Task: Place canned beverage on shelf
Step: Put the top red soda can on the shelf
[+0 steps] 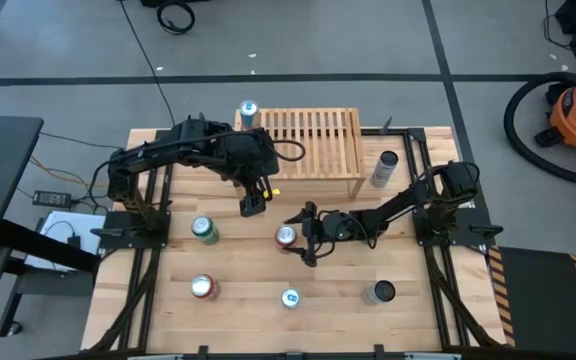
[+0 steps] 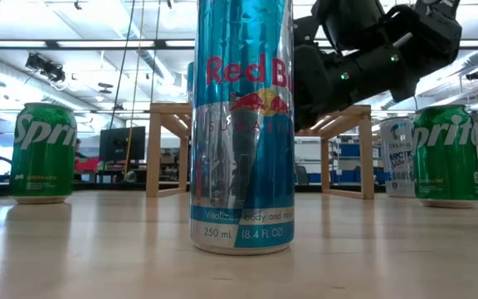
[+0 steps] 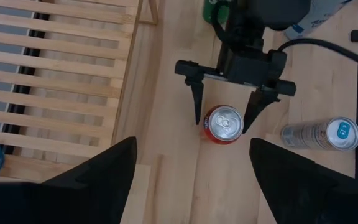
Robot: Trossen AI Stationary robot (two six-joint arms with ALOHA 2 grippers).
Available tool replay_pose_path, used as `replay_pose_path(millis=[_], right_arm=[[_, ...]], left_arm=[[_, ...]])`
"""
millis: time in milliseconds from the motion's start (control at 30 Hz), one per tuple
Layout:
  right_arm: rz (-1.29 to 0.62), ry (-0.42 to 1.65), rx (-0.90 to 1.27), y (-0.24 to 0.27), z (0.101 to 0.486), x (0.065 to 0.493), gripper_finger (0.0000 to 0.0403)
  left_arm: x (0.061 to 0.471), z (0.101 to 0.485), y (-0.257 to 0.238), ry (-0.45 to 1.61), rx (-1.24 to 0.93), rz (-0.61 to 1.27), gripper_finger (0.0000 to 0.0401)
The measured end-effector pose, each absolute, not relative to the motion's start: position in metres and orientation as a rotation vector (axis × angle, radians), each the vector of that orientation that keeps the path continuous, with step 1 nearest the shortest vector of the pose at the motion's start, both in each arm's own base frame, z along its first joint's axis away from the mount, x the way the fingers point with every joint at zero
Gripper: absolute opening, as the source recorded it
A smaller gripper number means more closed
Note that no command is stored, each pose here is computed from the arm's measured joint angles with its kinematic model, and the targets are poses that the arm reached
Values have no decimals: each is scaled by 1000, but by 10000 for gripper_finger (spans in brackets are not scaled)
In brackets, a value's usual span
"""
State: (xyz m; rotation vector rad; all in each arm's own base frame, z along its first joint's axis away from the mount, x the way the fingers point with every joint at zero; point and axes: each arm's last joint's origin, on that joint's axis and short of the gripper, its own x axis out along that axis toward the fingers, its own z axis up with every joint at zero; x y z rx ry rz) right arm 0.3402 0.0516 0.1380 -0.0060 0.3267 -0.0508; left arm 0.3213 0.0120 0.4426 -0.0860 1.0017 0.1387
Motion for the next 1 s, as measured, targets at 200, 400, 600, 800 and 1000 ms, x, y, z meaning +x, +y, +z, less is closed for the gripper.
replay_pose_path(millis=[200,400,600,800,1000], right_arm=[[-47,331,-19,52,139,343,373],[-50,329,-16,51,140,343,316],[-19,328,20,47,140,344,307],[-4,333,86,41,147,345,307],[29,366,92,35,187,355,307]], left_arm=[[321,443,12,1002,-79,135,314],[321,443,12,1004,-69,130,314],[321,443,12,1004,-69,129,314],[321,442,12,1006,-68,129,314],[319,441,12,1030,-67,130,314]])
